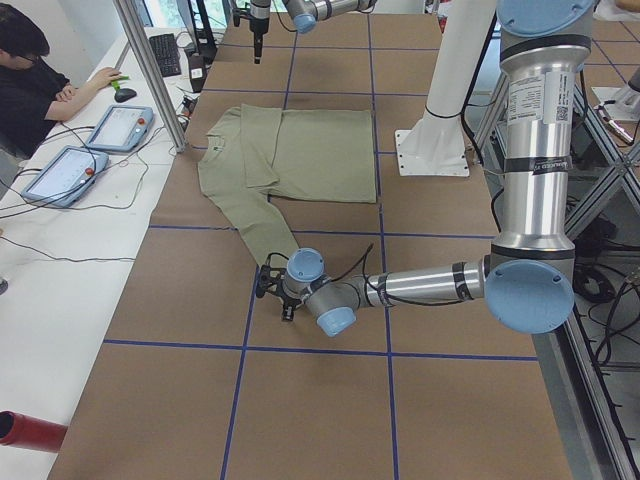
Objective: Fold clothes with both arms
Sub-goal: 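Lower the left gripper to the other sleeve cuff and grasp it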
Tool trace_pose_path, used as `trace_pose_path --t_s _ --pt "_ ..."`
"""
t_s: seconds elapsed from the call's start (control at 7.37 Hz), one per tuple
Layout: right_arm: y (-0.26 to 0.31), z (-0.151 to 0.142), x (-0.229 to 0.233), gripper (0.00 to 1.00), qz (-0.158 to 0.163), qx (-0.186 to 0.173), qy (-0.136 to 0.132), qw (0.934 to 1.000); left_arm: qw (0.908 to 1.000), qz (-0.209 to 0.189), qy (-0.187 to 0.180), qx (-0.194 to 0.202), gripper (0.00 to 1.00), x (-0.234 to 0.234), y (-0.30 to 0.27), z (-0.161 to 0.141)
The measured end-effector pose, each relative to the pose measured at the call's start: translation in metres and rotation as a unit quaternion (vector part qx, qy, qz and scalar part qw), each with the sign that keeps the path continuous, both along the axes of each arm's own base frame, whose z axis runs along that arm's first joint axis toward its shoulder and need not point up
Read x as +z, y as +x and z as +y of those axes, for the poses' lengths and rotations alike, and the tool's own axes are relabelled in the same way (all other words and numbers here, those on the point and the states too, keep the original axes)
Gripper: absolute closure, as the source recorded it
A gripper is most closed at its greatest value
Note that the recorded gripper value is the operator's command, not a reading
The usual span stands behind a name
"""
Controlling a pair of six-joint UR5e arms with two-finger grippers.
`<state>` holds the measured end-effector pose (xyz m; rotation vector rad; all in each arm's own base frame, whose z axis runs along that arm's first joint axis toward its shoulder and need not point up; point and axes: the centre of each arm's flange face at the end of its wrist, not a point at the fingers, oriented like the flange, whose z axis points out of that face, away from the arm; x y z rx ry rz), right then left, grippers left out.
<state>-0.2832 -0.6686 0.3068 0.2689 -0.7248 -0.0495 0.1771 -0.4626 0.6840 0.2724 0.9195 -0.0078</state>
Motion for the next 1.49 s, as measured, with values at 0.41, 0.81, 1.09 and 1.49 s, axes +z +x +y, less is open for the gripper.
trace_pose_path --t_s 0.41,0.81,1.09,1.49 --pt "0.000 0.000 0.000 0.00 0.000 0.000 0.000 1.0000 1.0000 -0.001 0.000 0.006 0.68 0.001 0.005 0.001" --pt "0.001 0.001 -0.003 0.00 -0.001 0.000 0.002 1.0000 1.0000 -0.002 0.001 0.009 1.00 0.002 0.007 0.002" --pt "0.001 0.001 -0.004 0.00 -0.002 0.001 0.003 1.0000 0.9999 0.000 0.003 0.010 1.00 0.001 0.007 0.003" --pt "0.003 0.006 0.002 0.00 -0.001 0.001 0.001 1.0000 0.9995 0.021 0.018 0.018 1.00 -0.030 0.010 -0.003"
